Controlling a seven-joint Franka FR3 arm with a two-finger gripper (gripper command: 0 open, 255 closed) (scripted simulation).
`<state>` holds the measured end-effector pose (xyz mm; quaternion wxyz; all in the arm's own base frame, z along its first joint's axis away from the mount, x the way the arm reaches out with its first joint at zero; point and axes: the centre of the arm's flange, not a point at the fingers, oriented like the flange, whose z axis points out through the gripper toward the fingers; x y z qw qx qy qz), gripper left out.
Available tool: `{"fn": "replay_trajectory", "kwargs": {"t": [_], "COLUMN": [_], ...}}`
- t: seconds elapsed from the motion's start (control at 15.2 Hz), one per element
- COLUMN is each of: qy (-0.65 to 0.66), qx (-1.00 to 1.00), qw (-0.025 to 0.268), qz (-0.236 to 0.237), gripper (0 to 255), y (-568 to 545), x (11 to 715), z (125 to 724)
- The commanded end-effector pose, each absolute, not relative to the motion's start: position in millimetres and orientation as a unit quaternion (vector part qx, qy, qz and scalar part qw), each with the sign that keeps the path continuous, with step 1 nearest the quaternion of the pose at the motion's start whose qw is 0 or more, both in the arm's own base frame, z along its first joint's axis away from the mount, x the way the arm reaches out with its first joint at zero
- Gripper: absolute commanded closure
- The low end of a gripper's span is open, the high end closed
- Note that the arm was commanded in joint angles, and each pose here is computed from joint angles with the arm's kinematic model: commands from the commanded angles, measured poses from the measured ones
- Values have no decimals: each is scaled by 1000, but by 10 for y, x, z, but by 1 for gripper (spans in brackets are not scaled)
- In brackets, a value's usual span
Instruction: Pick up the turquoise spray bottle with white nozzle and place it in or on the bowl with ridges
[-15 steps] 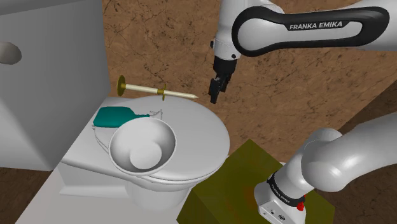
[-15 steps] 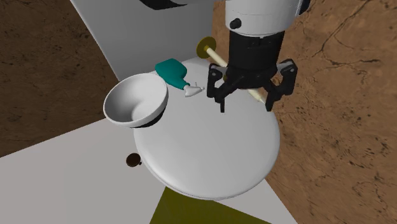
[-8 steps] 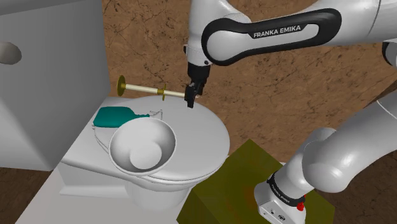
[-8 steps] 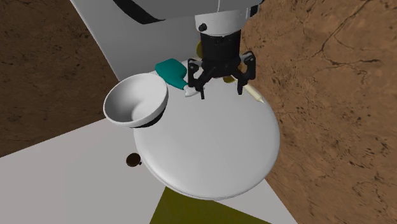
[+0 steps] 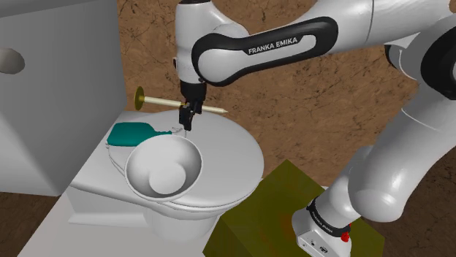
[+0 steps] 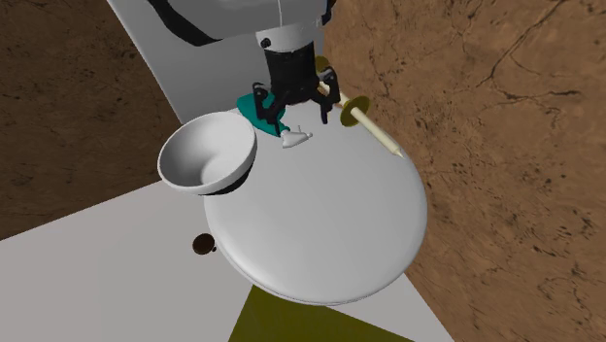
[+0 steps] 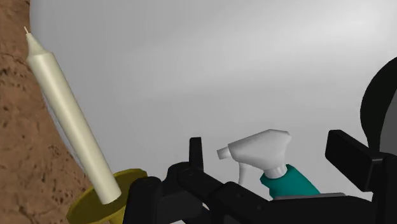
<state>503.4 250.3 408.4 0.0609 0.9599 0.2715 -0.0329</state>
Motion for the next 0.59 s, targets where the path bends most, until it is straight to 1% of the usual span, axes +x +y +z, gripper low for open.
{"fn": "replay_trajectory", "kwargs": {"t": [0.0, 0.53], "qy": [289, 353], "qx": [955, 934], "qw": [60, 59], "qz": [-29, -15], "gripper": [0, 0], "y": [2712, 3578], "x": [5165, 5506], "z": [3984, 3631]}}
